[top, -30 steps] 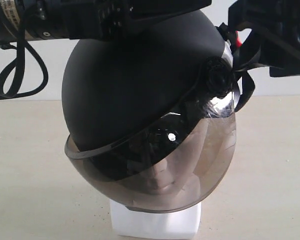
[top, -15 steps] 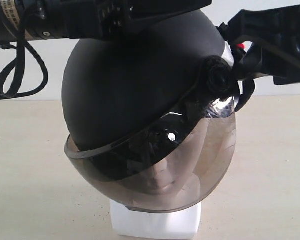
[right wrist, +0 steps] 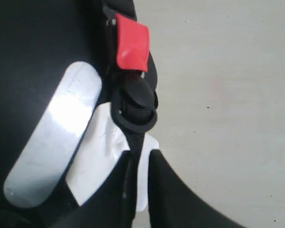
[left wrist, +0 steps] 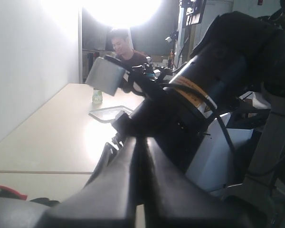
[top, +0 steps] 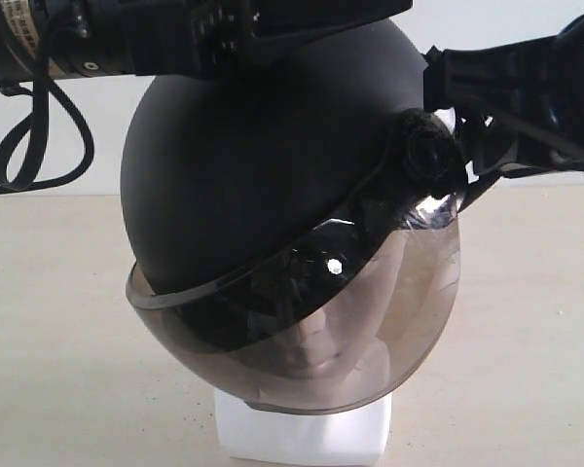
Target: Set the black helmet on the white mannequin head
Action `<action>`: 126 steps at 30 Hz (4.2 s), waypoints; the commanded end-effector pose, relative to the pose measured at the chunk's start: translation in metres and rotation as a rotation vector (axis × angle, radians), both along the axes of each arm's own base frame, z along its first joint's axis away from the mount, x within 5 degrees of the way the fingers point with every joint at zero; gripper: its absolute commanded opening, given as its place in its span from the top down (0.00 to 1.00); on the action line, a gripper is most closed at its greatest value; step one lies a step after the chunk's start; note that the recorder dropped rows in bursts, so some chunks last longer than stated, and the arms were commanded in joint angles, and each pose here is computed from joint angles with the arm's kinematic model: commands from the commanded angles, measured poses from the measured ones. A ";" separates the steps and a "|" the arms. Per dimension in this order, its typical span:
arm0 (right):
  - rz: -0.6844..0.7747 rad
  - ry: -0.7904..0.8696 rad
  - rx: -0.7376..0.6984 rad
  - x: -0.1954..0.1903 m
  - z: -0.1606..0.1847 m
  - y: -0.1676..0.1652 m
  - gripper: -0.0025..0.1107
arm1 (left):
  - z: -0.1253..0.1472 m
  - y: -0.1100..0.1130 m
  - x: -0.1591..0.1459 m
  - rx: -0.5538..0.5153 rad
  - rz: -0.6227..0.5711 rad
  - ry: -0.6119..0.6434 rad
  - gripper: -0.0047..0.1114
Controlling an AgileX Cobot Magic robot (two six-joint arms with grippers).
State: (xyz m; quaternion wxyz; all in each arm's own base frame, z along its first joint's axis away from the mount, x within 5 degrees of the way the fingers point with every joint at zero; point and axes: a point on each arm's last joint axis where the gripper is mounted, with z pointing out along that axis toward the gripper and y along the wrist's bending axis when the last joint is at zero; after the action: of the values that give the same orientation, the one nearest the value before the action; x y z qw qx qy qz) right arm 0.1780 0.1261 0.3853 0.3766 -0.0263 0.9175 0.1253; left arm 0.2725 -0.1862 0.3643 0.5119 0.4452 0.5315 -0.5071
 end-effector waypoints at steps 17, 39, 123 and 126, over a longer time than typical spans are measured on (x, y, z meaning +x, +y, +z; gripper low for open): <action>-0.122 0.059 -0.174 0.001 -0.037 -0.016 0.98 | -0.035 0.001 0.010 0.190 0.096 0.099 0.92; -0.152 0.031 -0.210 -0.001 -0.038 -0.024 0.98 | 0.035 0.024 -0.011 0.194 0.342 -0.094 0.92; -0.166 0.126 -0.154 0.047 -0.072 -0.060 0.98 | 0.053 0.031 -0.024 0.194 0.375 -0.095 0.92; -0.163 0.114 -0.148 0.048 -0.072 -0.059 0.98 | 0.053 0.031 -0.024 0.194 0.375 -0.095 0.92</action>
State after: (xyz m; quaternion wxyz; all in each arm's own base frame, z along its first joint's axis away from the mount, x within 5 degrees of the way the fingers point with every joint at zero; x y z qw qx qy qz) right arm 0.2210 0.0852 0.3322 0.3616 0.0518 0.9211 0.1348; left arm 0.2500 -0.1559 0.4138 0.5761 0.4112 0.6278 -0.3237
